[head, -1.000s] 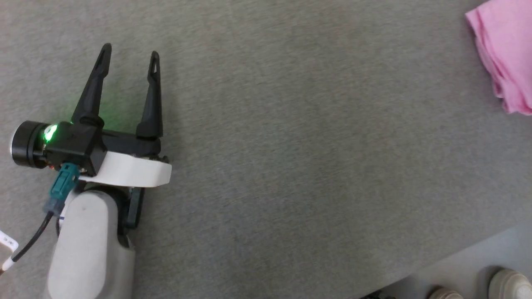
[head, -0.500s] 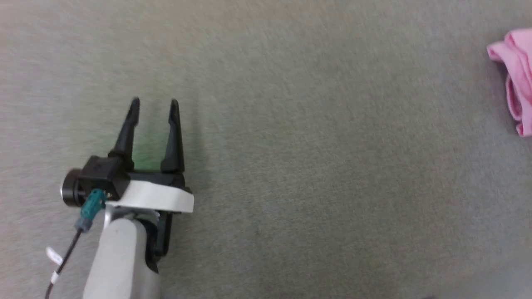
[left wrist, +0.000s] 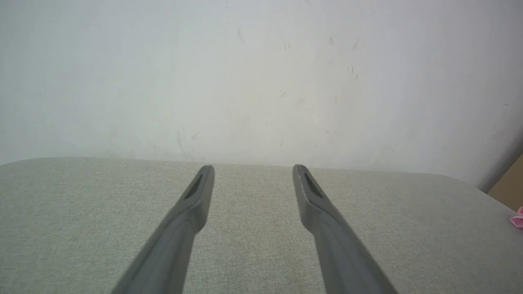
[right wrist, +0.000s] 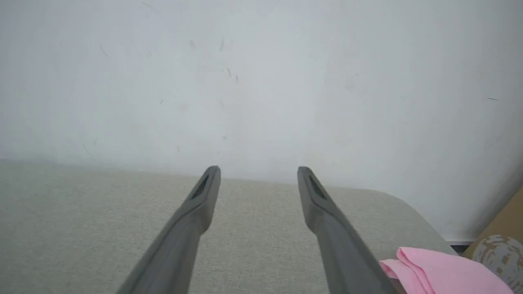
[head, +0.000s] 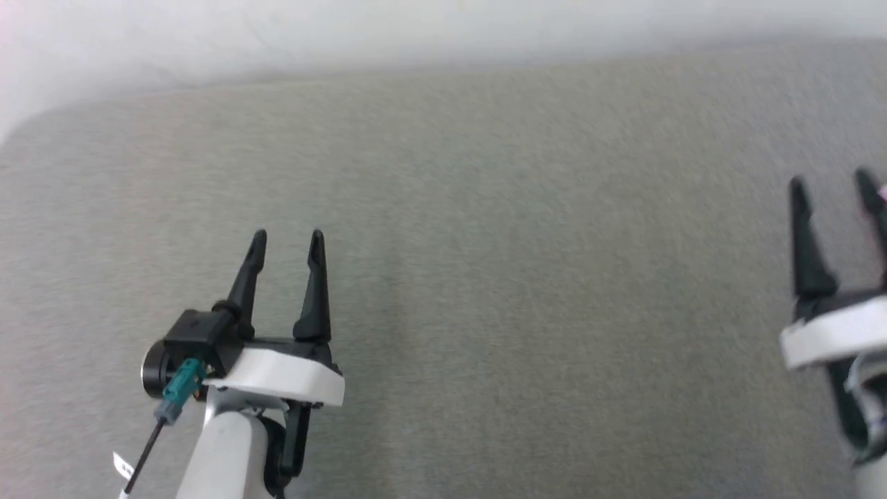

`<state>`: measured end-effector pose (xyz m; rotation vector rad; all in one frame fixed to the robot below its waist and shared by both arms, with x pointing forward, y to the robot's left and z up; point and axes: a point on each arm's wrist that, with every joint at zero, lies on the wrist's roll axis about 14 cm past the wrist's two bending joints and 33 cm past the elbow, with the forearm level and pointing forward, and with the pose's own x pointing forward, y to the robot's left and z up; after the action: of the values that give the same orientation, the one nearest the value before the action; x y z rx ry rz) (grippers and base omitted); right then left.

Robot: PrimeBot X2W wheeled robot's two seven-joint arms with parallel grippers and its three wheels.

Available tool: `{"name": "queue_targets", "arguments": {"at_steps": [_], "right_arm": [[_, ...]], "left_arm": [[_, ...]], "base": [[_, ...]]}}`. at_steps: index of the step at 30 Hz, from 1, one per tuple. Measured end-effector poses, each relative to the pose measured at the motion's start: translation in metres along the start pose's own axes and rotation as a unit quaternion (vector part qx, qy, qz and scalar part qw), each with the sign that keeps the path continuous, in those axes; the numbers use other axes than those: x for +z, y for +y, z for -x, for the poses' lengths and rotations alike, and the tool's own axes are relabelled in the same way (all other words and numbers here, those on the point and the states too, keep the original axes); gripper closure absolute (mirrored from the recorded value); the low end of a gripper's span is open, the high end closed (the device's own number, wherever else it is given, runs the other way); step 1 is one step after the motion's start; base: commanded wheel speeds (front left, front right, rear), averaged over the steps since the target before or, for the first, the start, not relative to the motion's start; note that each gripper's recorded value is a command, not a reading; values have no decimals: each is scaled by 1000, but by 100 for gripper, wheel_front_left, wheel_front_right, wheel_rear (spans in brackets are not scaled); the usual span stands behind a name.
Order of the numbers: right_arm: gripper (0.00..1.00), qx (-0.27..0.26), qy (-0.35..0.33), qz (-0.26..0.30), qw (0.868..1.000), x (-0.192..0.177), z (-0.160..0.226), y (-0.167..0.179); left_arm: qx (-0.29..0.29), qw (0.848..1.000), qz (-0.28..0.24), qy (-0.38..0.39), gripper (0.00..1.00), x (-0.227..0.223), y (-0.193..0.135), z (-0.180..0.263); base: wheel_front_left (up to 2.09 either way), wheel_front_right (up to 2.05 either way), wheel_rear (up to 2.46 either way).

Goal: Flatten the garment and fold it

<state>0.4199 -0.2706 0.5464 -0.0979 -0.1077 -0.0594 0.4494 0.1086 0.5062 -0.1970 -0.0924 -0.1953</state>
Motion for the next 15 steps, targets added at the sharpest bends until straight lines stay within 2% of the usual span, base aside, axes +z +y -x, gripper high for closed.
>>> {"name": "queue_targets", "arguments": {"at_steps": [5, 15], "right_arm": [[0, 30, 1, -33, 999, 3, 19, 39], [0, 61, 16, -59, 996, -5, 43, 78]], "left_arm": [[22, 1000, -11, -12, 0, 16, 13, 22], [57, 998, -16, -15, 0, 27, 30, 58]], "base": [[0, 0, 0], [0, 0, 0]]}}
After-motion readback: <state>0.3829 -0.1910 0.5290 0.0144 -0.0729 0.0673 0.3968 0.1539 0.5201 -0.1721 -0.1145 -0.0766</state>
